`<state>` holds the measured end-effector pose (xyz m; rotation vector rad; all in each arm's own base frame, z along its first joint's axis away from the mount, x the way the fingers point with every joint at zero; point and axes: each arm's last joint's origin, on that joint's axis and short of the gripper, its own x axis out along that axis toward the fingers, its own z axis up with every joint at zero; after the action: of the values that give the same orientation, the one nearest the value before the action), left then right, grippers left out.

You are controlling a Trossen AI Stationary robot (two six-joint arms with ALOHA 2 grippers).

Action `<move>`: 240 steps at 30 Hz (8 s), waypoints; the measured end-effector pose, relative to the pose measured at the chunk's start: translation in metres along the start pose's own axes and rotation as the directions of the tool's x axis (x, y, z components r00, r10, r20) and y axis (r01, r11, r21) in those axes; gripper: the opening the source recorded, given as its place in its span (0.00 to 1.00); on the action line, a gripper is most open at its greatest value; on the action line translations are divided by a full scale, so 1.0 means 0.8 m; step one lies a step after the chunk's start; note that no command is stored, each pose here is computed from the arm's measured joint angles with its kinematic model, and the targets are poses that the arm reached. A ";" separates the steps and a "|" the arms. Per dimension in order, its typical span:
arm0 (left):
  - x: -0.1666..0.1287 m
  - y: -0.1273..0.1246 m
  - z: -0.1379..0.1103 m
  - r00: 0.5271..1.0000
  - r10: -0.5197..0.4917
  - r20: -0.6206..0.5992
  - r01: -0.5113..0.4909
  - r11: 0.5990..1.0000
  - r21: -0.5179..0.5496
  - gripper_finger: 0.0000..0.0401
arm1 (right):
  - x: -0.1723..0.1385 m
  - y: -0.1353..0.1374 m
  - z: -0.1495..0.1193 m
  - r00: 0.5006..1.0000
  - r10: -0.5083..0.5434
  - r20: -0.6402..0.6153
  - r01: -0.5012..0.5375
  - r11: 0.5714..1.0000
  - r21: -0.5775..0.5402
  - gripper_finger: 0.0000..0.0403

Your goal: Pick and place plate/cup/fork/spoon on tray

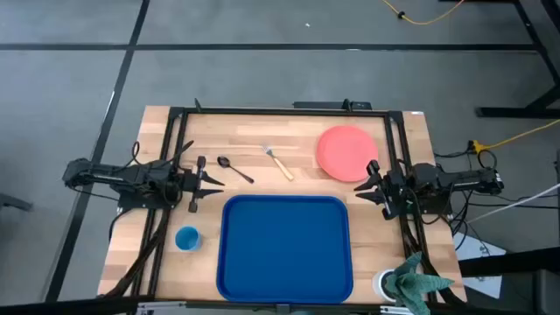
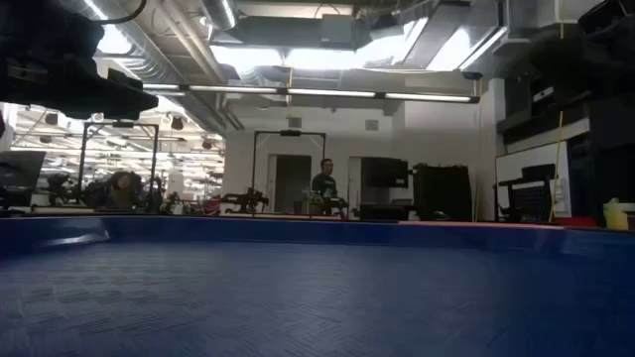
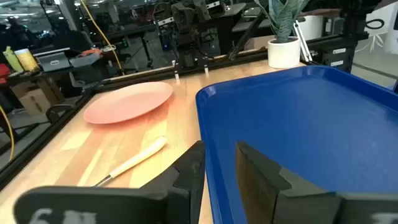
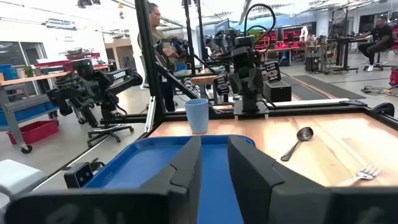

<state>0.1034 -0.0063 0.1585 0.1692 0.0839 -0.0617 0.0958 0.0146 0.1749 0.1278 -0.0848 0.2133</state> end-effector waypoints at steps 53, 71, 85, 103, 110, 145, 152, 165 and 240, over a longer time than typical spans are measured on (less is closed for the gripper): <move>0.000 0.000 0.000 1.000 0.000 0.000 0.000 1.000 0.000 0.20 | 0.000 0.000 0.000 1.000 0.000 0.000 0.000 1.000 -0.002 0.21; 0.000 0.001 0.000 0.999 0.032 0.002 -0.032 0.999 -0.004 0.20 | -0.001 0.001 0.011 0.996 0.012 0.091 -0.015 0.999 0.041 0.21; -0.019 0.007 0.075 0.868 -0.063 0.492 0.234 0.926 -0.296 0.20 | -0.001 -0.001 0.015 0.988 -0.076 0.135 0.077 0.997 -0.003 0.21; 0.055 -0.013 0.243 0.780 -0.433 -0.451 0.204 0.859 -0.470 0.20 | -0.001 -0.006 0.013 0.975 -0.187 0.123 0.194 0.980 -0.049 0.21; 0.080 -0.044 0.254 0.554 -0.485 -0.676 -0.025 0.802 -0.596 0.20 | -0.001 -0.006 0.008 0.978 -0.191 0.084 0.196 0.979 -0.048 0.21; 0.046 -0.164 0.150 0.285 -0.080 -0.955 -0.242 0.958 -0.152 0.20 | -0.001 -0.007 0.005 0.980 -0.193 0.058 0.193 0.981 0.004 0.21; 0.045 -0.167 0.134 0.243 -0.125 -0.962 -0.235 0.955 -0.183 0.20 | -0.001 -0.007 0.005 0.979 -0.193 0.058 0.193 0.981 0.003 0.21; 0.046 -0.167 0.135 0.244 -0.130 -0.961 -0.234 0.954 -0.188 0.20 | -0.001 -0.007 0.005 0.979 -0.193 0.058 0.193 0.981 0.003 0.21; 0.172 -0.057 0.166 0.502 0.005 -0.865 -0.323 0.929 -0.182 0.01 | -0.001 -0.007 0.005 0.979 -0.193 0.058 0.195 0.981 -0.024 0.21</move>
<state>0.2473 -0.0816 0.2691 -0.1491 1.0974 0.2485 0.0962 0.0088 0.1781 0.1122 -0.1298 0.0133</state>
